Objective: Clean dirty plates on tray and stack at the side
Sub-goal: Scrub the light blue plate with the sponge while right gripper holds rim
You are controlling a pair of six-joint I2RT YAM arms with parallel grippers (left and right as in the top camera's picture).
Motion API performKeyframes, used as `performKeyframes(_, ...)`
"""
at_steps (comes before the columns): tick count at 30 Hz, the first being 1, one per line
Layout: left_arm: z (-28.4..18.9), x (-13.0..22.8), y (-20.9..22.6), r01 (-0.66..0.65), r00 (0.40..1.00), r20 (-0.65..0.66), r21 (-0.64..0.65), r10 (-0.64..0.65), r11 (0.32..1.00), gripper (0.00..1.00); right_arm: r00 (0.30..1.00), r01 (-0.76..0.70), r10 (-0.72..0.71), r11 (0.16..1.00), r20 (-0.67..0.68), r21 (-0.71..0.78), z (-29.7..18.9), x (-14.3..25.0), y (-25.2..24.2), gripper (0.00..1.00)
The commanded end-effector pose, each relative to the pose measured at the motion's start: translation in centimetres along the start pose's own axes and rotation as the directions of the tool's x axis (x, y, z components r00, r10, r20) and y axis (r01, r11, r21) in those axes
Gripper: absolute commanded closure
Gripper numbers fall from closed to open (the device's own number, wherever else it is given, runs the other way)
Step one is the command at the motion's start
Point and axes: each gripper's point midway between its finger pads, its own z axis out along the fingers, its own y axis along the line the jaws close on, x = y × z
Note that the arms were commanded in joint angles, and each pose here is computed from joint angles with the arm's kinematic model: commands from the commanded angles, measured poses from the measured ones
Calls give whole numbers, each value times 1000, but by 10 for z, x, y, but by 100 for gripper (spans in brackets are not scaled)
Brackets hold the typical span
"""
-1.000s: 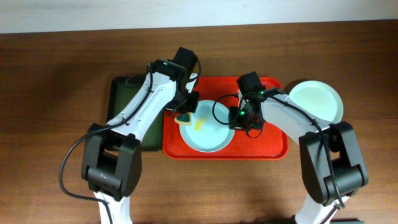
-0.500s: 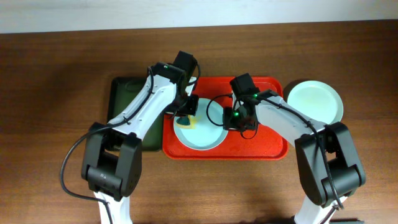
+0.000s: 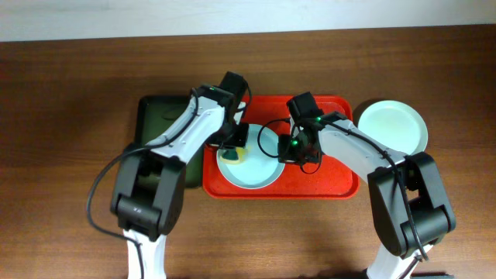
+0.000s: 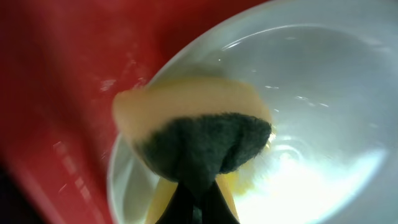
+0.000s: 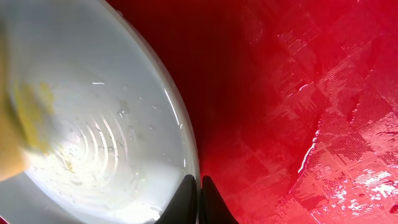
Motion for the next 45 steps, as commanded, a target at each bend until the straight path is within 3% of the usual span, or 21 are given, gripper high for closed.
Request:
performKeyframes(1,40,15,-3,-5,995,-96,-12,4,1000,100,1000,2,-2,1000,-16,12,5,4,-2,96)
performKeyframes(3,53,24,-13,0,989,-149,37,6,999,100,1000,2,-2,1000,-16,12,5,4,-2,96)
performKeyframes(5,62,37,-41,-3,976,-214,183,43,983,100,1000,2,-2,1000,-16,12,5,4,-2,96)
performKeyframes(8,51,43,-75,-54,967,-212,381,144,923,100,1000,2,-2,1000,-16,12,5,4,-2,96)
performKeyframes(12,26,26,-81,-47,979,-157,446,130,894,100,1000,2,-2,1000,-16,12,5,4,-2,96)
performKeyframes(14,-1,7,-62,-71,991,-82,363,108,929,100,1000,2,-2,1000,-17,12,5,4,-3,96)
performKeyframes(17,-45,-12,-10,-15,1000,26,126,12,992,100,1000,1,-1,1000,-21,14,5,5,-3,95)
performKeyframes(19,-76,-15,10,3,996,93,64,-9,998,100,1000,-1,1,1000,-27,17,5,7,-4,92)
performKeyframes(22,-87,-10,17,19,996,91,60,-24,998,100,999,-3,4,1000,-34,20,5,9,-5,92)
performKeyframes(24,-78,-6,21,23,997,77,40,-26,999,100,999,-6,7,1000,-49,25,5,12,-6,79)
performKeyframes(25,-72,-4,22,24,997,69,39,-27,999,100,998,-5,6,1000,-60,26,5,15,-5,79)
performKeyframes(26,-68,-3,22,24,997,67,39,-27,999,100,998,-1,3,1000,-62,26,5,16,-4,84)
performKeyframes(27,-64,-3,23,23,997,68,40,-26,999,100,998,6,-4,1000,-62,25,6,17,-2,96)
performKeyframes(38,-44,7,17,19,999,42,37,-21,999,100,999,25,-25,1000,-34,-1,9,14,13,96)
performKeyframes(45,7,26,12,40,998,42,48,-42,998,100,999,25,-25,1000,-34,-1,9,14,13,96)
